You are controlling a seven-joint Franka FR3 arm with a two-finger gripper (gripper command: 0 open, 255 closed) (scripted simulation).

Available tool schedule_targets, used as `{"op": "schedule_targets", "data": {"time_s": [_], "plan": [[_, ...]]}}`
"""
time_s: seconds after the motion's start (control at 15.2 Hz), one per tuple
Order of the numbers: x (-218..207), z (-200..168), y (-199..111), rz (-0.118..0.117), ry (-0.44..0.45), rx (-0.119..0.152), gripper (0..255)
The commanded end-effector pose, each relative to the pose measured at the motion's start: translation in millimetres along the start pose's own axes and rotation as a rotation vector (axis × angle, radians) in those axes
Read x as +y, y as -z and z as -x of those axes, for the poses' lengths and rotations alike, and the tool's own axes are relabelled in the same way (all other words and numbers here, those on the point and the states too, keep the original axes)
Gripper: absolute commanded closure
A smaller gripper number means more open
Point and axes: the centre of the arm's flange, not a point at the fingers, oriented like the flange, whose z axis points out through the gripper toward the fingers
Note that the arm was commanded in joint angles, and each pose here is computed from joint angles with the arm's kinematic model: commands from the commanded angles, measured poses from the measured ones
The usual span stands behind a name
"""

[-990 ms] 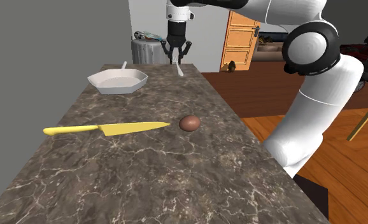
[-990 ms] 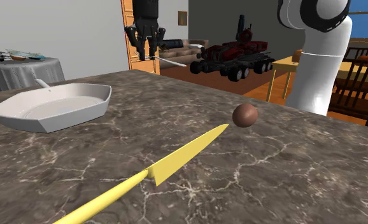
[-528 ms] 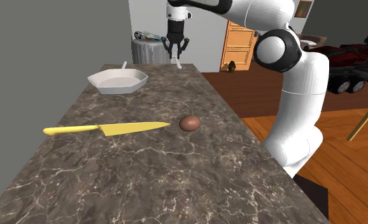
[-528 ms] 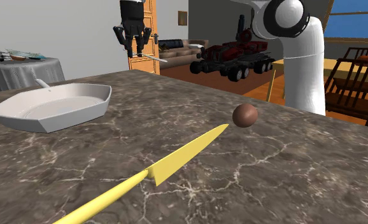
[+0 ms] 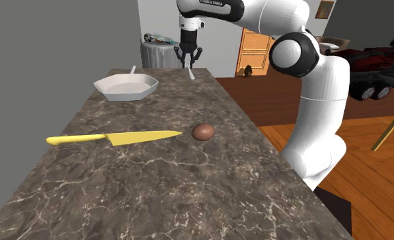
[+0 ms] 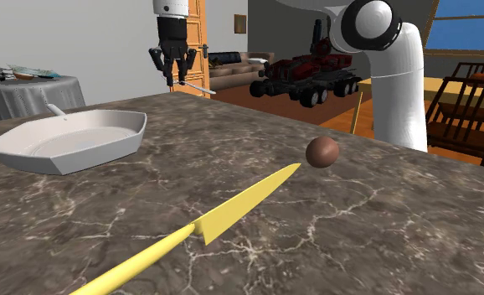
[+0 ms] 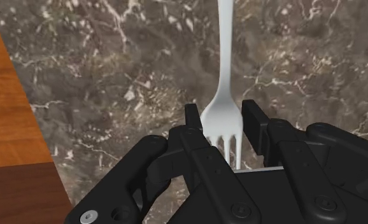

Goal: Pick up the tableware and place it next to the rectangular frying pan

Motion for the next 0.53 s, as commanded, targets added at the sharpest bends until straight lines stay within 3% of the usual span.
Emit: {"op": "schedule_targets", "data": {"time_s": [0.0,0.46], "plan": [[-1,0,-11,0.000,0.000,0.001,255],[0,3,-48,0.000,0.000,0.001,255]]}}
